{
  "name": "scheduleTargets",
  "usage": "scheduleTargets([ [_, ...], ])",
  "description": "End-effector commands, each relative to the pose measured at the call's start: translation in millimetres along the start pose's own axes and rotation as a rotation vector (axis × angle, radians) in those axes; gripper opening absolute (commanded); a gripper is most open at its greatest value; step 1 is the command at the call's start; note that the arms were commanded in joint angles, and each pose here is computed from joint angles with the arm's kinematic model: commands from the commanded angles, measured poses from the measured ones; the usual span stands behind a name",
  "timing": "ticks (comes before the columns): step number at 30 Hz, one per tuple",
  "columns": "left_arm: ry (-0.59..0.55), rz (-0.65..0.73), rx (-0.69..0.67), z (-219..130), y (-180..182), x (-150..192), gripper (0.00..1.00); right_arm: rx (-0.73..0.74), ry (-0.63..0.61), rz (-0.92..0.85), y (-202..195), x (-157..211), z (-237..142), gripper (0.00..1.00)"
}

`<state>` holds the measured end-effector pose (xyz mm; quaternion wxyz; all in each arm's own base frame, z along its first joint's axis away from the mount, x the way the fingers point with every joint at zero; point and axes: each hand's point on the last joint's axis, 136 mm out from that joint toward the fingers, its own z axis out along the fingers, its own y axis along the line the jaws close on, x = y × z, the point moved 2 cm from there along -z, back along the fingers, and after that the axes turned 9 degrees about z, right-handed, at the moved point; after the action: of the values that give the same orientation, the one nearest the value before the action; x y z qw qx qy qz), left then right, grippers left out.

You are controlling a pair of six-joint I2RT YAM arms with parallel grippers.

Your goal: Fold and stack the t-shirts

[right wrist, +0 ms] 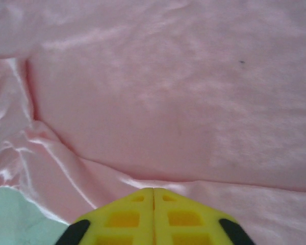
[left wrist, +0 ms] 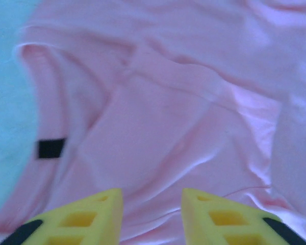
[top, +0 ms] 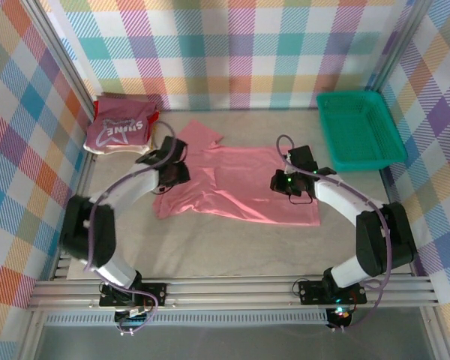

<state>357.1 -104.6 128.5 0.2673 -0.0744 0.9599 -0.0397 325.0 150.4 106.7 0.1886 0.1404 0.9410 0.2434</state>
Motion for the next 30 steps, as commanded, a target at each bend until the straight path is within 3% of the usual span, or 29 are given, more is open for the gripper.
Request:
scheduleTargets([
  [1,0.059,-0.134,-0.007,4,32,32,0.25,0.077,-0.005,0.111,-33,10,-7,0.00],
  [4,0.130,-0.168,0.004,5,46,62,0.12,0.126,0.003,0.190,-60,23,-17,0.00],
  [13,0.256,-0.254,0.014,39,70,100,0.00,0.249,0.024,0.389,-123,41,-16,0.00],
  [25,0.306,-0.423,-0.051,22,121,131,0.00,0.288,0.036,0.538,-149,51,-8,0.00],
  [30,0.326,-0.401,-0.058,18,123,136,0.00,0.284,0.028,0.546,-154,55,-10,0.00],
])
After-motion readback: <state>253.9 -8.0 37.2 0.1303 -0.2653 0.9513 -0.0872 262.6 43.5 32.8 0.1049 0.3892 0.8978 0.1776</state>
